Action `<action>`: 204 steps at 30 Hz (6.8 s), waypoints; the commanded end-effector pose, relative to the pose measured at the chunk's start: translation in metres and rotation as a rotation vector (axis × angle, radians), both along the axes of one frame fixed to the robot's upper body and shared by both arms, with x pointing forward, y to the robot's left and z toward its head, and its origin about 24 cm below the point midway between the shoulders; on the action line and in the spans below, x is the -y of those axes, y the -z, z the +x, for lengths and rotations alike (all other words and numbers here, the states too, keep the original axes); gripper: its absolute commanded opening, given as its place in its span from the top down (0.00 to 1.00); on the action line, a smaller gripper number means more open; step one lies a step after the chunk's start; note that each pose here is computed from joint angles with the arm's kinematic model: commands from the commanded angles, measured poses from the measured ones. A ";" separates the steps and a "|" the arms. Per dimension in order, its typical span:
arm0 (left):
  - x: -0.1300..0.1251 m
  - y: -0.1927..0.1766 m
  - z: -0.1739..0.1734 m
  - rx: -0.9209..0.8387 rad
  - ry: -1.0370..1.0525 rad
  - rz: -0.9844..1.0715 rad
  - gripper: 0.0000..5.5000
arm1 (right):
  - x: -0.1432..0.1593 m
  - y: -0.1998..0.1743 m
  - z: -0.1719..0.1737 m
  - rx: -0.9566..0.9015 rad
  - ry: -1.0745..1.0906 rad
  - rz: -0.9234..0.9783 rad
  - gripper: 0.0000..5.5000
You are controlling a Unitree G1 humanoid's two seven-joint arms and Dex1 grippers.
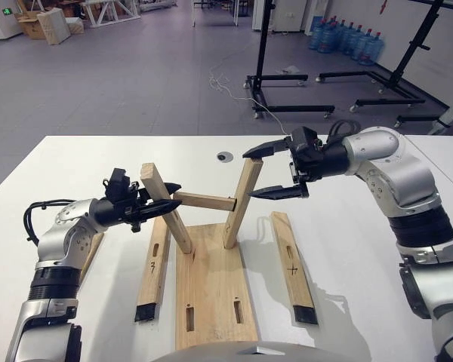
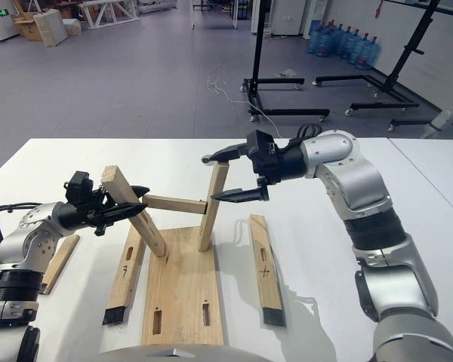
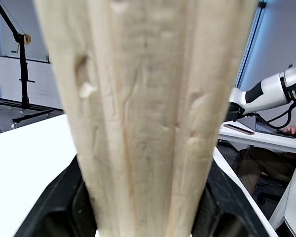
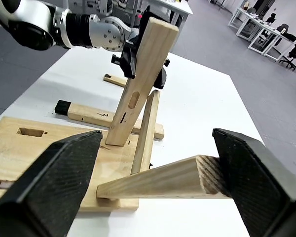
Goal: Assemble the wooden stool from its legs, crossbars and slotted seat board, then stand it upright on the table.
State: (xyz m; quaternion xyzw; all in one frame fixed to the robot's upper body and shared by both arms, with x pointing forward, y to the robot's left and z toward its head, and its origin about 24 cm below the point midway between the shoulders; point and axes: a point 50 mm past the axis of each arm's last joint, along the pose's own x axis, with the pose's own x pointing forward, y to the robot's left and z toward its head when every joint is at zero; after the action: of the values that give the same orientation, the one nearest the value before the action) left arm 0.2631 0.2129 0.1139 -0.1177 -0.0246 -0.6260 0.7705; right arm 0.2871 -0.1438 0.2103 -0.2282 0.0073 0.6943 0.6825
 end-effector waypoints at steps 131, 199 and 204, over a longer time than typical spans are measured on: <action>0.008 0.052 -0.024 -0.191 -0.039 0.252 0.63 | -0.072 -0.066 0.008 0.772 0.432 0.344 0.26; 0.016 0.076 -0.016 -0.313 0.059 0.334 0.63 | -0.104 0.069 -0.020 0.552 -0.212 -0.354 0.26; 0.013 0.070 -0.024 -0.321 -0.010 0.293 0.63 | -0.095 0.095 -0.038 0.470 -0.177 -0.384 0.26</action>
State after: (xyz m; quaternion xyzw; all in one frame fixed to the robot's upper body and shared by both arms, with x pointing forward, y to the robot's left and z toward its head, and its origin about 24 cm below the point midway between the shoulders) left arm 0.2681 0.1932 0.1010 -0.0925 0.0274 -0.6407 0.7617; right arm 0.2801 -0.0476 0.1868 -0.5572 -0.1484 0.5673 0.5879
